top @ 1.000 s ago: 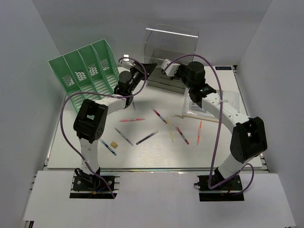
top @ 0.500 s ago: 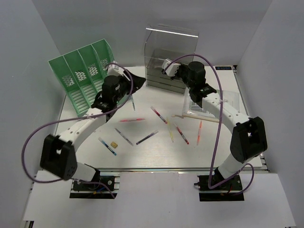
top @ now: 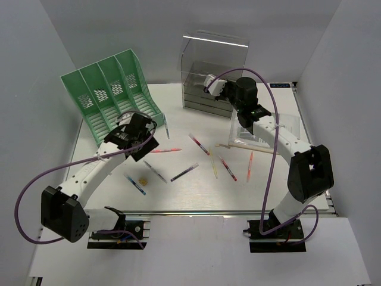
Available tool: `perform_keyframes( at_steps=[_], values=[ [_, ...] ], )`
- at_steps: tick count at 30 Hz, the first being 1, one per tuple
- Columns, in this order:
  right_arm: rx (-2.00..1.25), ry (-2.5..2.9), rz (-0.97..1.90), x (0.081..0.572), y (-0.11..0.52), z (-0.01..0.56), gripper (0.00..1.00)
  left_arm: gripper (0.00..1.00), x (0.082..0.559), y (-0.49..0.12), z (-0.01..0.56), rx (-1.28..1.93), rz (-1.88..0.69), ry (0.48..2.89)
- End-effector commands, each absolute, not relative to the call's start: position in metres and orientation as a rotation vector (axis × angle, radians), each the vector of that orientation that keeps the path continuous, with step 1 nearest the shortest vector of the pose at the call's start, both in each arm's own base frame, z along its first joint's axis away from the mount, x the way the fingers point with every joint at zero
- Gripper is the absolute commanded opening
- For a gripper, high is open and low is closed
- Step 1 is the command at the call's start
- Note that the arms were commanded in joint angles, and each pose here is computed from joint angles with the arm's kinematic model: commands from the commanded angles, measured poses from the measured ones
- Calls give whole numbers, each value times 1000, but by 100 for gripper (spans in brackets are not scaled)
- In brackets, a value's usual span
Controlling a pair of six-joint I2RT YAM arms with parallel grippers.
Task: Organize the desk
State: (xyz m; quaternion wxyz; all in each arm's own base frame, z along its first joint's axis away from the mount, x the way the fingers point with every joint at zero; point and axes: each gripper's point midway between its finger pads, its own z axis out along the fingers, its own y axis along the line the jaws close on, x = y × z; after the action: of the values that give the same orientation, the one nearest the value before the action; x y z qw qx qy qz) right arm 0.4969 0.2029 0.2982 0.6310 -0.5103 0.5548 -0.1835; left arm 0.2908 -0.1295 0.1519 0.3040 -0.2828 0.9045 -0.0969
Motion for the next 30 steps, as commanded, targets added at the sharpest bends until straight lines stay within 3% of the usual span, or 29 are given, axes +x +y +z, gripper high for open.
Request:
perform_keyframes(
  at_steps=[1,10,30],
  values=[
    [-1094,1234,-442,503,196,321,13,70,250,-92,142,-951,-3,2446],
    [-1107,1241,-452,503,194,312,13,72,207,-85,80,-1113,92,2552],
    [-1099,1245,-465,503,186,315,13,54,213,-84,37,-1118,141,2558]
  ],
)
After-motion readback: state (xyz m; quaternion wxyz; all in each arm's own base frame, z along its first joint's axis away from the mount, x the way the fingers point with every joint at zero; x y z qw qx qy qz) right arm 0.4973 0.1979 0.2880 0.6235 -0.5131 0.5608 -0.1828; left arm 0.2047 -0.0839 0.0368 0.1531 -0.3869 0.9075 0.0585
